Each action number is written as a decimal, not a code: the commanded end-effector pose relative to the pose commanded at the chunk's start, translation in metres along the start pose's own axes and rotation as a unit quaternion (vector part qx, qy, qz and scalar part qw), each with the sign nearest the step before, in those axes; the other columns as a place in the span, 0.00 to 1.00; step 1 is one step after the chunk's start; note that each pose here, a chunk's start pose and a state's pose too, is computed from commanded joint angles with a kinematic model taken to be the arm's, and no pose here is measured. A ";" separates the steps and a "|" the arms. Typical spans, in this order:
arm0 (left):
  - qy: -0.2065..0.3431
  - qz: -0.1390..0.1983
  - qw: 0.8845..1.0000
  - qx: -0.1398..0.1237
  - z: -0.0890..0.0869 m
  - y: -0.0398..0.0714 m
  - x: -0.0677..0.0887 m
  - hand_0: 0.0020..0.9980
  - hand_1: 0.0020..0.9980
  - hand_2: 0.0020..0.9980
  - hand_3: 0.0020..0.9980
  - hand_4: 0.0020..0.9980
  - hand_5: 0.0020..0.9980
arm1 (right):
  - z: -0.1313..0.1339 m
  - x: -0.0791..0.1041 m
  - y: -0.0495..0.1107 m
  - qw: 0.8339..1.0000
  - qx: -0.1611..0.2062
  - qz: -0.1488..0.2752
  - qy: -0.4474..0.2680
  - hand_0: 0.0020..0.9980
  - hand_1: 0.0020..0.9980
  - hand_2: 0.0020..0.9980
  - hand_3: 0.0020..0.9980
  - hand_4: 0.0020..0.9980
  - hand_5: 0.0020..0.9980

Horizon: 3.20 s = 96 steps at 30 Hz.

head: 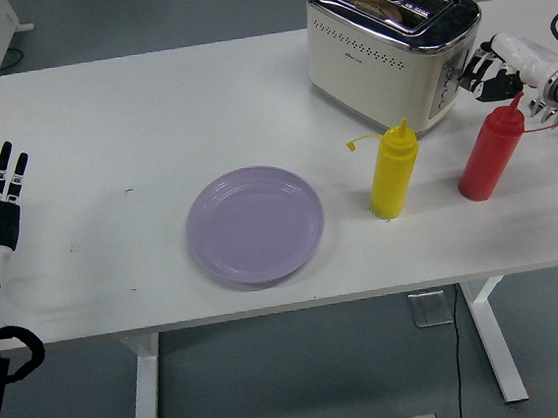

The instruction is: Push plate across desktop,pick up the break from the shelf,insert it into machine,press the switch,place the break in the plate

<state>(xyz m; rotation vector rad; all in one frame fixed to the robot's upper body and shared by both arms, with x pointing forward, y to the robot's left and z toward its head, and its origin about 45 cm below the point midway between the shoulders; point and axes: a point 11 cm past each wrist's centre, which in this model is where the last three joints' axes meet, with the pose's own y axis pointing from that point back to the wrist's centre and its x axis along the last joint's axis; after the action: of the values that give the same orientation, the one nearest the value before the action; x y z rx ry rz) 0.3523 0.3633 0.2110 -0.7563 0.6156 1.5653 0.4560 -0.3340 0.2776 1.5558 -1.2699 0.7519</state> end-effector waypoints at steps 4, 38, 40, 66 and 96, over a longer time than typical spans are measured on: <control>0.000 0.000 1.000 -0.001 0.001 0.000 0.000 0.86 0.82 0.88 0.78 0.72 1.00 | 0.000 0.001 0.000 1.000 0.000 0.002 0.000 0.28 0.39 0.59 0.57 0.41 0.21; -0.001 0.002 1.000 -0.004 0.003 0.000 0.002 0.86 0.82 0.88 0.78 0.72 1.00 | 0.001 0.075 0.025 0.995 0.014 0.096 -0.030 0.29 0.39 0.59 0.58 0.41 0.21; -0.001 0.002 1.000 -0.004 0.003 0.001 0.002 0.86 0.82 0.88 0.78 0.72 1.00 | 0.001 0.078 0.026 0.994 0.016 0.102 -0.037 0.29 0.39 0.59 0.58 0.41 0.21; -0.003 0.007 1.000 0.000 0.001 0.004 0.006 0.86 0.82 0.88 0.78 0.72 1.00 | -0.003 0.103 0.041 0.919 0.110 0.190 -0.327 0.76 0.76 0.87 0.90 0.66 0.42; -0.003 0.004 1.000 -0.004 0.003 0.002 0.003 0.86 0.82 0.88 0.78 0.72 1.00 | -0.022 0.107 0.040 0.750 0.212 0.111 -0.617 0.94 0.88 0.96 1.00 0.81 0.55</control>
<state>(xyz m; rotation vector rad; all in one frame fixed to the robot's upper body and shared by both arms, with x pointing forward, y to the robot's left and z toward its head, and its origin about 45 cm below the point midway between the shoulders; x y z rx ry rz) 0.3499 0.3675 0.2102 -0.7552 0.6096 1.5779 0.4491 -0.3527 0.3925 2.4436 -2.3729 0.0043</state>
